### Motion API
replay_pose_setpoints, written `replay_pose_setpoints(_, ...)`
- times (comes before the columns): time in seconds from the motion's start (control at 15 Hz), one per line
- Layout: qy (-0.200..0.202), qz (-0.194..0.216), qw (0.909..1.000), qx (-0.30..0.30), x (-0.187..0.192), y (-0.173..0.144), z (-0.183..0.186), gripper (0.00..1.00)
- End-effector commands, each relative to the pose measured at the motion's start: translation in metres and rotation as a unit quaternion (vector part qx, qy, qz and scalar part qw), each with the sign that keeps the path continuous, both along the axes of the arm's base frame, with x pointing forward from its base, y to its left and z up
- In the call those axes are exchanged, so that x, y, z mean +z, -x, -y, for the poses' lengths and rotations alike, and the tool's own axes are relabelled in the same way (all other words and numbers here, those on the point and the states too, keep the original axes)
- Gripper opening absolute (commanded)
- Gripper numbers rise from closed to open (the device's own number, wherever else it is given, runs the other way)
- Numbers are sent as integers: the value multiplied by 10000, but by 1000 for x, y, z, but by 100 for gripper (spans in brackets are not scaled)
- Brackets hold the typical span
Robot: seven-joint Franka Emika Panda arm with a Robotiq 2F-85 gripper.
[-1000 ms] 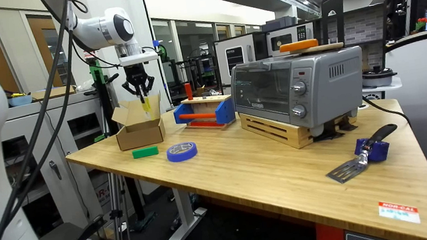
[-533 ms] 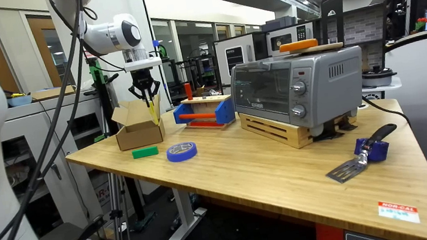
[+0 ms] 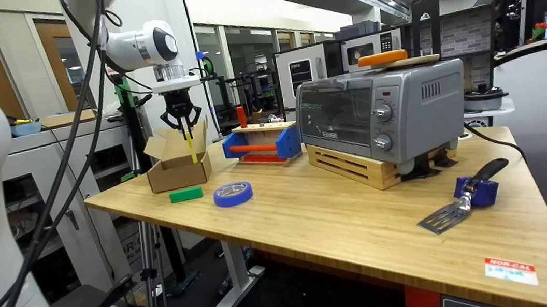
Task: Place the book, blue masking tape, and green block in the box
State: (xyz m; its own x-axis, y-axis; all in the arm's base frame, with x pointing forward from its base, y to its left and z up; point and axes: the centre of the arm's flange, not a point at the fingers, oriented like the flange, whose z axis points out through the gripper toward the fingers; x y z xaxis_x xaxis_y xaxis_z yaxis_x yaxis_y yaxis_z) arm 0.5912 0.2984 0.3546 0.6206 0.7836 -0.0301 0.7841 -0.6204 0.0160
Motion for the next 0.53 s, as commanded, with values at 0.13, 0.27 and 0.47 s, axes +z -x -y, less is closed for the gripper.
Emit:
replay_pose_setpoints(0.13,-20,-84,10000,-4,2,11,-12,4)
replay_pose_setpoints(0.27,-58,-137,9998,-126,0,12,-13,4)
replay_pose_setpoints(0.47,-167,-222,9984,-493,-6,8,-8,4)
